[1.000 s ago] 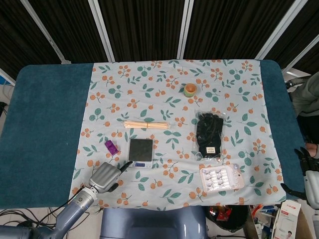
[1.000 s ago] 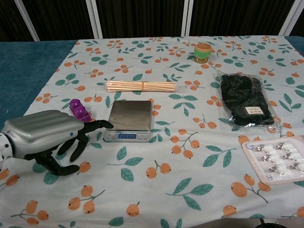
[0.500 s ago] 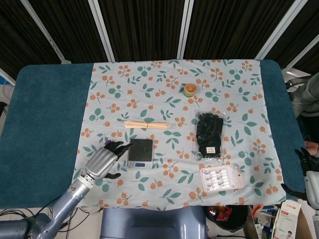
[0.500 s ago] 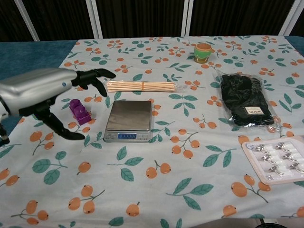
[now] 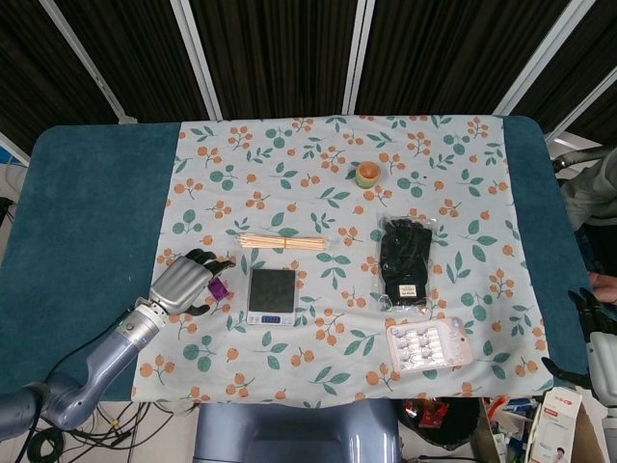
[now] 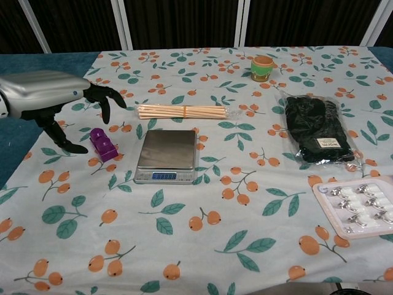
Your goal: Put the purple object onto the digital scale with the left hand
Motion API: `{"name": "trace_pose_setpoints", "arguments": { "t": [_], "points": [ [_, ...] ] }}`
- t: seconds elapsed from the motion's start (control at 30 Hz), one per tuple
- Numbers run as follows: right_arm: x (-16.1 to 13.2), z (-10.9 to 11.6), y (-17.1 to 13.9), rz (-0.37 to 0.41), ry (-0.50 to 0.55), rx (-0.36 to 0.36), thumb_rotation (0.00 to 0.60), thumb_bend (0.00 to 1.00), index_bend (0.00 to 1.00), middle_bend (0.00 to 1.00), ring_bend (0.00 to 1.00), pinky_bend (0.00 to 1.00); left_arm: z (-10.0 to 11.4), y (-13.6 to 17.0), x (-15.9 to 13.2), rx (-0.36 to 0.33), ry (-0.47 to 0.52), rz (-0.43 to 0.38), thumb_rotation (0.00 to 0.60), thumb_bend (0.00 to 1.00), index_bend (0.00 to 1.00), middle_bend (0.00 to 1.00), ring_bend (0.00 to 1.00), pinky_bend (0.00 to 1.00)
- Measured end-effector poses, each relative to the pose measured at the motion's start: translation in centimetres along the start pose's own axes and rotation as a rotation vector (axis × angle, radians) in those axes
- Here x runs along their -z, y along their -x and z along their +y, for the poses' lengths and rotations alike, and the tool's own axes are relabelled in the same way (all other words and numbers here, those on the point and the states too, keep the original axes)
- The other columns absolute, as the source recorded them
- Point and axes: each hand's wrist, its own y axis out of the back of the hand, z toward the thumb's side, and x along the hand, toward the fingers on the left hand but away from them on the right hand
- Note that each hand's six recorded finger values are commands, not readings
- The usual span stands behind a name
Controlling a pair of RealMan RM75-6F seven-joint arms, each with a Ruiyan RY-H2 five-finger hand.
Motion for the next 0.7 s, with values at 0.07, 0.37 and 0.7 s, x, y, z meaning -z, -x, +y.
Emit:
{"name": "trace_pose_setpoints", "arguments": {
  "t": [0.07, 0.37, 0.7],
  "points": [
    [0.0, 0.0, 0.0, -0.003, 0.001, -0.001, 0.6, 0.08, 0.03, 0.01, 0.17, 0.19, -0.2, -0.4, 0.4, 0.022, -0.042, 0.004, 0.6, 0.19, 0.23, 0.34, 0.19, 0.22],
    [0.2, -0.1, 0.1, -0.011, 0.002, -0.008, 0.6, 0.08, 0.03, 0.01, 0.17, 0.19, -0.7, -2.1, 1.0, 0.02, -0.101, 0.024, 0.6, 0.19, 0.24, 0.3, 0.19, 0.25],
    [0.3, 0.0, 0.2, -0.017, 0.003, -0.015, 0.6, 0.08, 0.03, 0.01, 0.17, 0.19, -1.7, -3.1, 0.2, 0.036, -0.119, -0.003, 0.6, 0.19, 0.28, 0.38, 0.22, 0.29]
  ]
}}
